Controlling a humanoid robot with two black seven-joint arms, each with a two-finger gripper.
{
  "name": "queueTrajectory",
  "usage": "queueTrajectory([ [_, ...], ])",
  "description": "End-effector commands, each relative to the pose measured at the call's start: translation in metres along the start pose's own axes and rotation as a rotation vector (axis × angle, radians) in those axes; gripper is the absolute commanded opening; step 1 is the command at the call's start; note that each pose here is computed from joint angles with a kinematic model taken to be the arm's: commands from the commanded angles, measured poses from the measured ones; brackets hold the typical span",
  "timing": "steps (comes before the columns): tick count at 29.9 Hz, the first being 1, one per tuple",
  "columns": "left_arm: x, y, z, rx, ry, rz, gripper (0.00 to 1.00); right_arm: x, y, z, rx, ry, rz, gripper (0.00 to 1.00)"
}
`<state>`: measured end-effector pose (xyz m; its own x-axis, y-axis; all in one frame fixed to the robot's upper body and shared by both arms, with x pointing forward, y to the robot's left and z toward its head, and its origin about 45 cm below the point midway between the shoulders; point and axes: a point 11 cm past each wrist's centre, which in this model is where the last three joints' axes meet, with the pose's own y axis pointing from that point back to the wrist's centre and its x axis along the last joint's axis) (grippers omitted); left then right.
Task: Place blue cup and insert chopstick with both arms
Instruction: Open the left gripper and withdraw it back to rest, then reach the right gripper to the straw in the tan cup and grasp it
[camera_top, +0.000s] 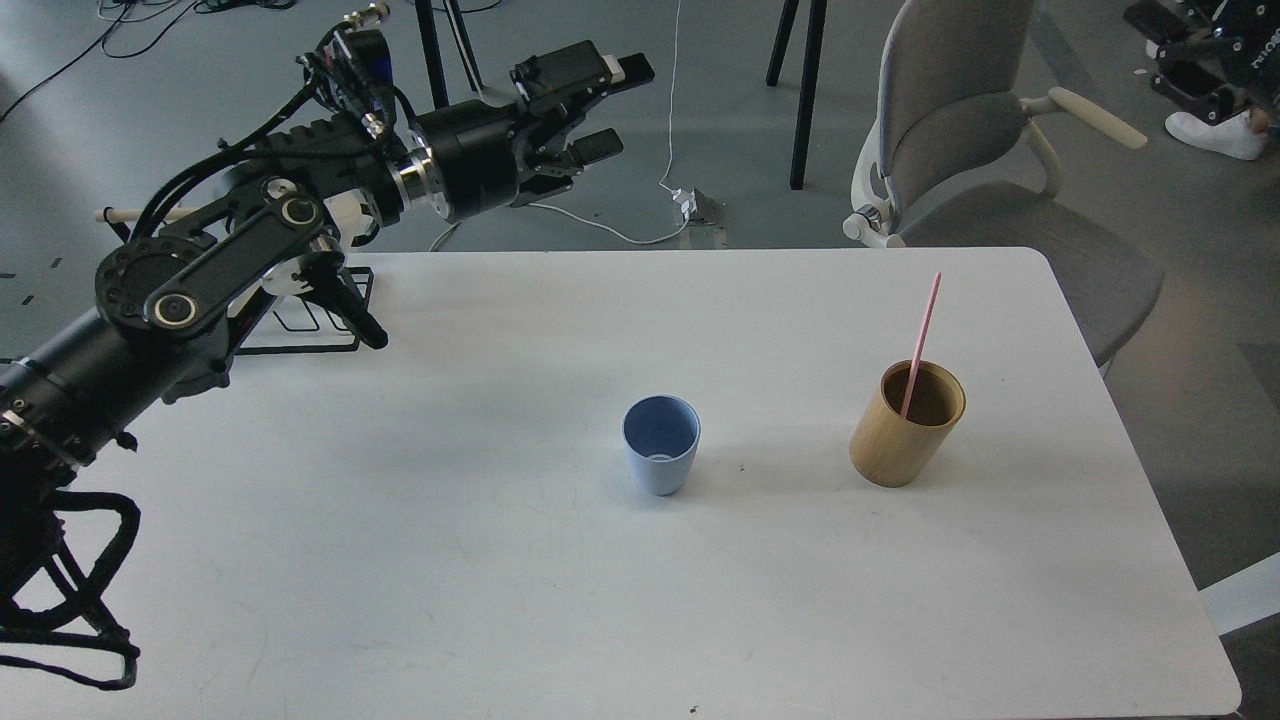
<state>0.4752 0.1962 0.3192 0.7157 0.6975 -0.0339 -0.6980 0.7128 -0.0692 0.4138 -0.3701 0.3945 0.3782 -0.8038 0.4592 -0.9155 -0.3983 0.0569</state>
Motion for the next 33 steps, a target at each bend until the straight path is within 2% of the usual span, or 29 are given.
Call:
queueTrajectory([
  [1, 0.035, 0.016, -0.001, -0.122, 0.281, 0.155, 1.00, -0.034, 0.002, 0.013, -0.047, 0.162, -0.056, 0.97],
  [6, 0.058, 0.047, -0.021, -0.276, 0.584, 0.295, 1.00, -0.078, 0.004, 0.044, -0.087, 0.457, -0.128, 0.95],
  [12, 0.099, 0.088, -0.033, -0.389, 0.681, 0.478, 1.00, -0.104, 0.008, 0.071, -0.112, 0.653, -0.232, 0.96],
  [18, 0.108, 0.097, -0.036, -0.398, 0.687, 0.516, 1.00, -0.101, 0.018, 0.103, -0.203, 0.672, -0.254, 0.94],
  [21, 0.114, 0.104, -0.042, -0.393, 0.680, 0.551, 1.00, -0.104, 0.027, 0.124, -0.247, 0.695, -0.275, 0.82],
  [24, 0.122, 0.110, -0.043, -0.391, 0.675, 0.586, 1.00, -0.120, 0.023, 0.131, -0.234, 0.683, -0.309, 0.75],
  [33, 0.127, 0.116, -0.045, -0.400, 0.683, 0.610, 1.00, -0.168, 0.000, 0.147, -0.238, 0.647, -0.373, 0.70],
])
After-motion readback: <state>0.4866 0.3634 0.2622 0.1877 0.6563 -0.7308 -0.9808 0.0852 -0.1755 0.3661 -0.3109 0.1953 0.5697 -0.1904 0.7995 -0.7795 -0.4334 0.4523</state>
